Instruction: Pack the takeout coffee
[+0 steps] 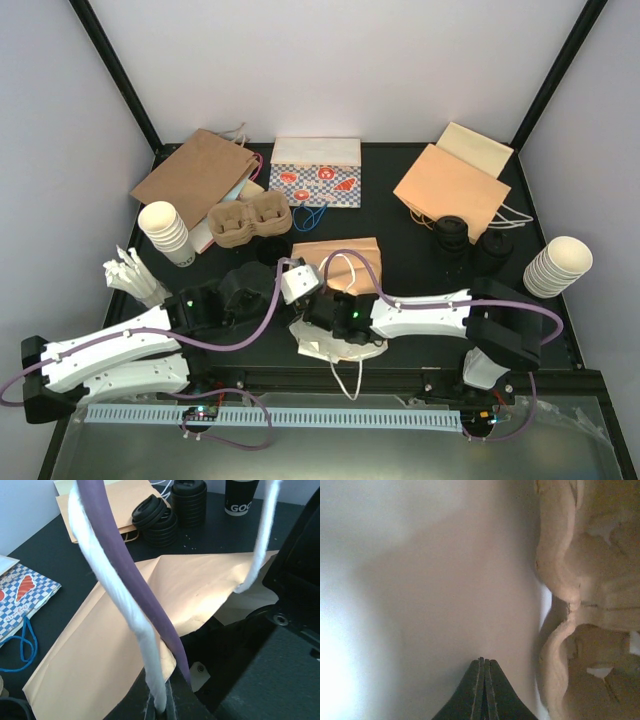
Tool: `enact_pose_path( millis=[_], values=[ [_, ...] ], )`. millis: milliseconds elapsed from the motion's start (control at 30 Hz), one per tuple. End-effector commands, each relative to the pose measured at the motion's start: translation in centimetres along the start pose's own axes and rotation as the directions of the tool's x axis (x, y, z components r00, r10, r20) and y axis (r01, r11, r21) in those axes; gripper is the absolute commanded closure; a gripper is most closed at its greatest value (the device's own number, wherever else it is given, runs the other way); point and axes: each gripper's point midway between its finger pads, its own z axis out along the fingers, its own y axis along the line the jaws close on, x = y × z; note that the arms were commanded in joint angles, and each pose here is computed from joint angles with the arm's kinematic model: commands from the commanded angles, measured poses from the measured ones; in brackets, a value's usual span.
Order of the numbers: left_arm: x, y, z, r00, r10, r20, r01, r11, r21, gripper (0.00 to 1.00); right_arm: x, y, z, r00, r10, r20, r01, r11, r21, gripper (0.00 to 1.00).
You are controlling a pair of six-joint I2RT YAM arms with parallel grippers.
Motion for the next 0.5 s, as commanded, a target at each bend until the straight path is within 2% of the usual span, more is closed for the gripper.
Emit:
enact_pose_path(
  millis=[0,200,467],
  values=[
    [-5.2,-7.4,-3.2,0.982,-0.027,0.187,-0.047,0.925,0.378,0.98,0.5,-2.9,1.1,0.997,0.074,-0.034,-0.072,0.996,0.045,0.99],
    [-5.3,-7.1,-3.2,0.982,-0.033,0.186,-0.037,0.932,0.361,0.98,1.2,-4.8,0.4,0.988,0.144,-0.057,-0.135,0.981,0.139,0.99],
    [-5.2,-7.3,-2.8,0.983,-0.041,0.178,-0.029,0.927,0.373,0.98,-0.7,-6.1,-1.9,0.972,0.228,0.059,-0.234,0.966,0.114,0.99]
  ],
)
